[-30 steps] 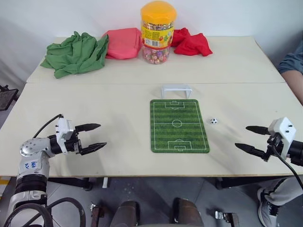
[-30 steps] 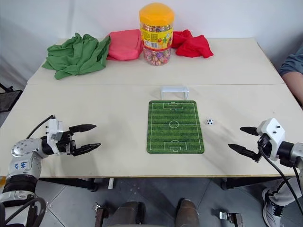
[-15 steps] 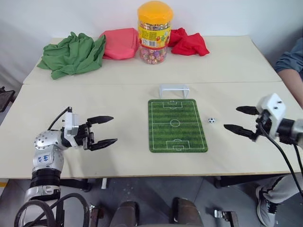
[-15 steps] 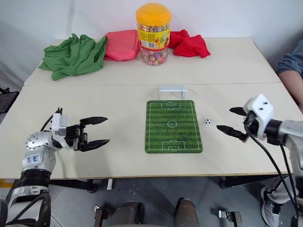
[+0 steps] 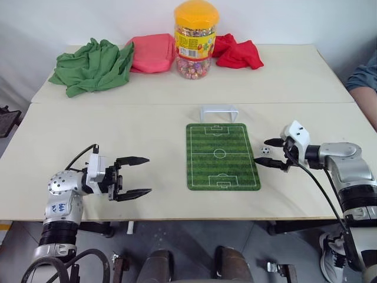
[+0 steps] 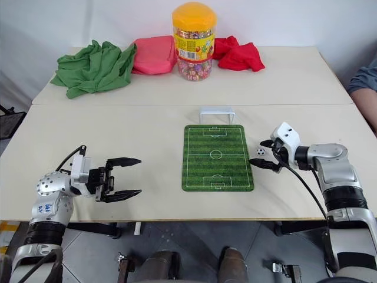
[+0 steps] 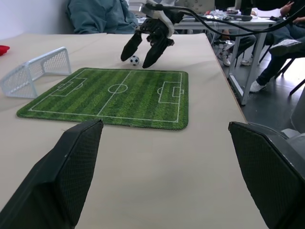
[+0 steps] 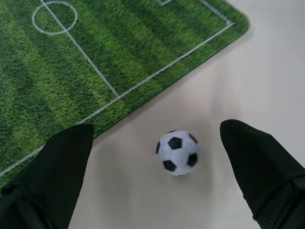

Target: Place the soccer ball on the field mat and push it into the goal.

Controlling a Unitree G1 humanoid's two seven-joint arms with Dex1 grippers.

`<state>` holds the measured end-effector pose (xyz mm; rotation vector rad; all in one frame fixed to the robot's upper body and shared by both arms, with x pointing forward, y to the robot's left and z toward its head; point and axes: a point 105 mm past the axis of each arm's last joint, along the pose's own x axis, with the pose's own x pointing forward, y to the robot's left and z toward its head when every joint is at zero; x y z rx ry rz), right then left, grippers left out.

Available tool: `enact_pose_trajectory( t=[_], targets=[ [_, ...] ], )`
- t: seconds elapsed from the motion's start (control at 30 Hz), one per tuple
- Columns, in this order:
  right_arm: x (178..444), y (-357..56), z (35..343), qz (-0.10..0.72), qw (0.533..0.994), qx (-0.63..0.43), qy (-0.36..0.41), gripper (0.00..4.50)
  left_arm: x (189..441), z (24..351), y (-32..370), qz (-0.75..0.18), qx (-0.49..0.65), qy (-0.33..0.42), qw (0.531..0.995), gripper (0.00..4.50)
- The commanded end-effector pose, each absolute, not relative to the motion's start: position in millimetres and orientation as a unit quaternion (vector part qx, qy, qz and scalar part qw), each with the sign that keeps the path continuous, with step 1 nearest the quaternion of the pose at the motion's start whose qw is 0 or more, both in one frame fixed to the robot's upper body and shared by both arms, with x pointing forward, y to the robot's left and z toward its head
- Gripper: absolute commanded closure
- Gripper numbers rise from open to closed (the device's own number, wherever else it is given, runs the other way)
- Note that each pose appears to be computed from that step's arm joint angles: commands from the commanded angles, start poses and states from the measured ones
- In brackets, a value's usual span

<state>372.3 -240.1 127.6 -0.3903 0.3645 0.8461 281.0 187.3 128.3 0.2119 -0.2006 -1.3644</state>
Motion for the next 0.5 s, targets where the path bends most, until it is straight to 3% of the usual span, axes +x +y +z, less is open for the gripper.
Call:
enact_pose_trajectory(
  t=[0.03,0.33,0.5],
  targets=[
    [378,-246,131,0.389,0.885,-0.195,0.166,0.62,277,138,188,-0.625,0.114,-0.108,0.765,0.00],
    [380,-255,140,0.378,0.893,-0.203,0.138,3.64,275,140,191,-0.619,0.115,-0.108,0.770,0.00],
    [380,-250,160,0.383,0.893,-0.211,0.103,3.64,277,143,189,-0.621,0.116,-0.110,0.767,0.00]
  ],
)
